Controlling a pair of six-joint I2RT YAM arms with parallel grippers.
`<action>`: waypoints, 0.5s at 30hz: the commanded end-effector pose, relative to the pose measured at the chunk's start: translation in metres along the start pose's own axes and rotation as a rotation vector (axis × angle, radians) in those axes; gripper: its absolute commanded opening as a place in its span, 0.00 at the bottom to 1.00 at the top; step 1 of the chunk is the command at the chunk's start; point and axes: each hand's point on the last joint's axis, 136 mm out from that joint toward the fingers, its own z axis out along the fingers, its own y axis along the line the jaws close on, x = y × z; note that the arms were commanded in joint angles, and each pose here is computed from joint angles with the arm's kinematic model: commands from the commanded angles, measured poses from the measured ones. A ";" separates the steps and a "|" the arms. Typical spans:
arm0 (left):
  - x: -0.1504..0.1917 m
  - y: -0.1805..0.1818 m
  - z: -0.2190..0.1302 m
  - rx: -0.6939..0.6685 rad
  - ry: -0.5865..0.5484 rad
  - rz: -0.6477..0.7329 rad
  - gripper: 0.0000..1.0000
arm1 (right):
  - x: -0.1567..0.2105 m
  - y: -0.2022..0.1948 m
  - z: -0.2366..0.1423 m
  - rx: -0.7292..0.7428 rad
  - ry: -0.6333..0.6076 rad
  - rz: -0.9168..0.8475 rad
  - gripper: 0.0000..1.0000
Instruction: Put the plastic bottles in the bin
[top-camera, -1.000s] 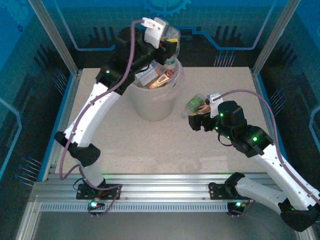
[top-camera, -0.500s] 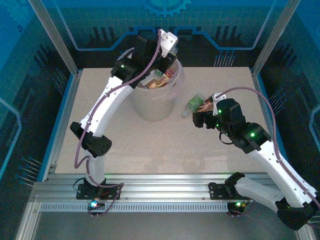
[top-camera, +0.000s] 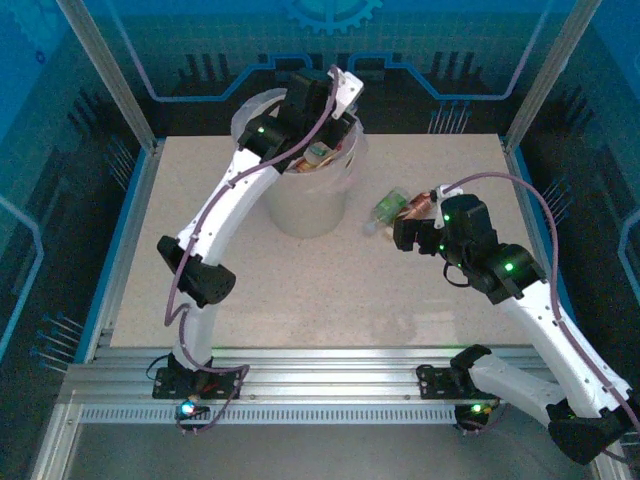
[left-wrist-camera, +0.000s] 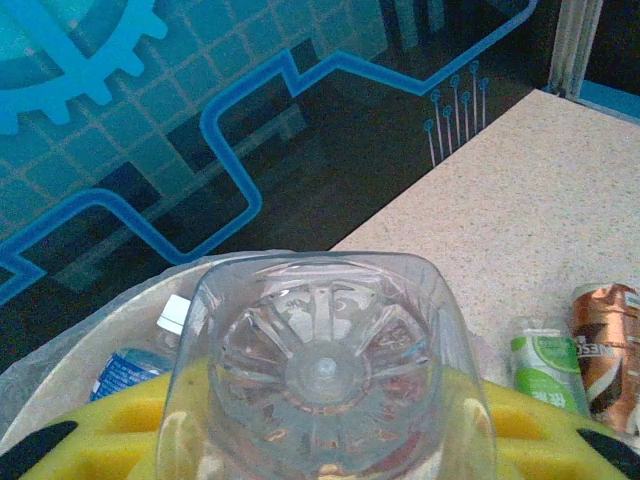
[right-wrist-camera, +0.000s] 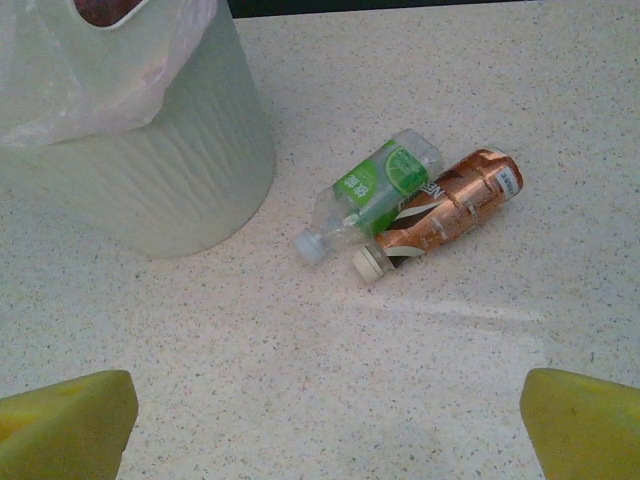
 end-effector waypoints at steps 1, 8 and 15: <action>0.044 0.006 0.023 -0.042 0.158 0.054 0.23 | 0.002 -0.006 -0.004 0.009 0.005 0.031 1.00; 0.001 0.015 -0.006 -0.045 0.004 -0.044 0.23 | 0.004 -0.007 0.000 0.005 0.013 0.038 1.00; -0.064 0.042 -0.060 -0.104 -0.356 -0.222 0.26 | 0.009 -0.006 0.006 -0.004 0.034 0.040 1.00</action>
